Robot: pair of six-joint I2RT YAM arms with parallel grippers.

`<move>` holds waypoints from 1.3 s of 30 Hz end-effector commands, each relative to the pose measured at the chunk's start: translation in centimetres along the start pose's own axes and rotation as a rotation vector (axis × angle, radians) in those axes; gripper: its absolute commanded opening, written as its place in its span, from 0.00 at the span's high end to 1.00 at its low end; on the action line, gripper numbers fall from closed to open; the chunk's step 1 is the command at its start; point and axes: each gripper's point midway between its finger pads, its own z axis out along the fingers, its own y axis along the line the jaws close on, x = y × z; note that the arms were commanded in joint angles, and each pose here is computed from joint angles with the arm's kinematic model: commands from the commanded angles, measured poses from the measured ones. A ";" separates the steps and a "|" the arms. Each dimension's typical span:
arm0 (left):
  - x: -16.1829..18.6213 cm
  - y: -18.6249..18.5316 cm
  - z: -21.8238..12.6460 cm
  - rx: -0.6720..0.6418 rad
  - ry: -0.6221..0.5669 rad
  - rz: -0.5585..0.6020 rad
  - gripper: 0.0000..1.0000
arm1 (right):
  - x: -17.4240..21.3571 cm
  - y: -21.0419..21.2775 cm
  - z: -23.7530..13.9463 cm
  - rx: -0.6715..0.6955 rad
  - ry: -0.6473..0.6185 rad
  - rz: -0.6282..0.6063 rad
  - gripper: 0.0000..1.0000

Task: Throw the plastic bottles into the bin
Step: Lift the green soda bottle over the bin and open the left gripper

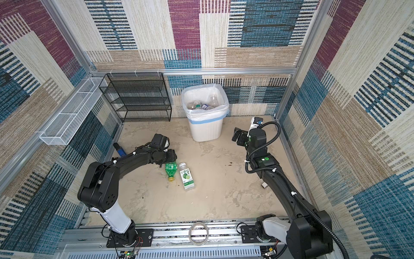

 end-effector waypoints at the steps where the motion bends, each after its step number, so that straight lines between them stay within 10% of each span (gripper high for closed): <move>1: -0.8 -0.5 -1.8 0.022 -0.053 0.041 0.46 | -0.3 0.0 -0.2 -0.003 -0.013 0.005 0.00; 12: -6.5 -3.1 -16.3 0.139 -0.455 0.101 0.45 | 2.9 -1.6 -0.7 0.048 0.065 0.000 0.00; 27: -9.1 -6.2 -42.5 0.396 -1.292 0.259 0.38 | 3.3 -1.6 -0.7 0.045 0.079 0.018 0.03; 33: -13.7 -9.9 -46.0 0.555 -1.432 0.249 0.35 | 3.3 -1.0 -0.3 0.016 0.078 0.048 0.04; 39: -26.2 -19.0 -41.8 0.698 -1.239 0.278 0.36 | 3.3 0.0 0.0 -0.043 0.078 0.079 0.05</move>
